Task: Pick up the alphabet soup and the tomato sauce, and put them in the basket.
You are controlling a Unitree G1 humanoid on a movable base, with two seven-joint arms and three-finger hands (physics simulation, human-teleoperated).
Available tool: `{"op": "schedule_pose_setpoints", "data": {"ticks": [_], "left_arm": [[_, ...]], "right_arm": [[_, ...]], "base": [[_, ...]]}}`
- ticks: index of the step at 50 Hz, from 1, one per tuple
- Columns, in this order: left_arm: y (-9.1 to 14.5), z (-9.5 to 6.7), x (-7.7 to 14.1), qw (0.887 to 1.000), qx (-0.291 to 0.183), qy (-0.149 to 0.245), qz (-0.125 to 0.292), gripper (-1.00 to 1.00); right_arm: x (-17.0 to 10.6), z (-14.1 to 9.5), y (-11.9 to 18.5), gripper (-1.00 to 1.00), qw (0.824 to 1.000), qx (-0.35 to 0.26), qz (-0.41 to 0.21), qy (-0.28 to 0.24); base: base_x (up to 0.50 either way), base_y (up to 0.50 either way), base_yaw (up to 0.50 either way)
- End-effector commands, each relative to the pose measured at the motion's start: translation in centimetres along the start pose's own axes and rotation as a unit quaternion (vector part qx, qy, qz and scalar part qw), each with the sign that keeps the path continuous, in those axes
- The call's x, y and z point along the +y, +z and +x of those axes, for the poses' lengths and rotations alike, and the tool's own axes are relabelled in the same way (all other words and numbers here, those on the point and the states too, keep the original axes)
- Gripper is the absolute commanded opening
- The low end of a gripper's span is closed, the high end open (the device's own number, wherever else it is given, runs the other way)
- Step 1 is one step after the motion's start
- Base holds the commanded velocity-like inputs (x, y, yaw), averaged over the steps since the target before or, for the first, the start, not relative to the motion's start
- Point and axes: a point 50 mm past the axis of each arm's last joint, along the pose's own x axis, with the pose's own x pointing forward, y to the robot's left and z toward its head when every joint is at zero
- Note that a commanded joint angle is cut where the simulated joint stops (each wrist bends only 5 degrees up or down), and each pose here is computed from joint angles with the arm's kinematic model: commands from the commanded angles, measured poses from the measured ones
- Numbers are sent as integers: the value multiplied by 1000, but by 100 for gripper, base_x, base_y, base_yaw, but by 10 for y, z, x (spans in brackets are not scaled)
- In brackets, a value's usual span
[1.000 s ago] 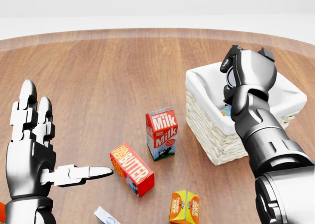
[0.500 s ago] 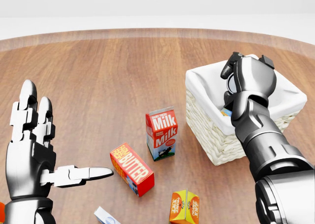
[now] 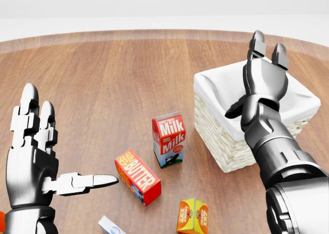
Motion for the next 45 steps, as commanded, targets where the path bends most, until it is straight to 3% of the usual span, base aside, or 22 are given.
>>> {"op": "schedule_pose_setpoints", "data": {"ticks": [1,19,45], "left_arm": [[-4,-1,1,1000,9,-5,3,100],[-4,-1,1,1000,8,-5,3,100],[-4,-1,1,1000,8,-5,3,100]], "right_arm": [[-1,1,1,100,1000,0,0,-2],[-19,10,10,100,1000,-7,2,-28],[-71,32,27,100,995,-25,6,-92]], "base": [[0,0,0],[0,0,0],[0,0,0]]}}
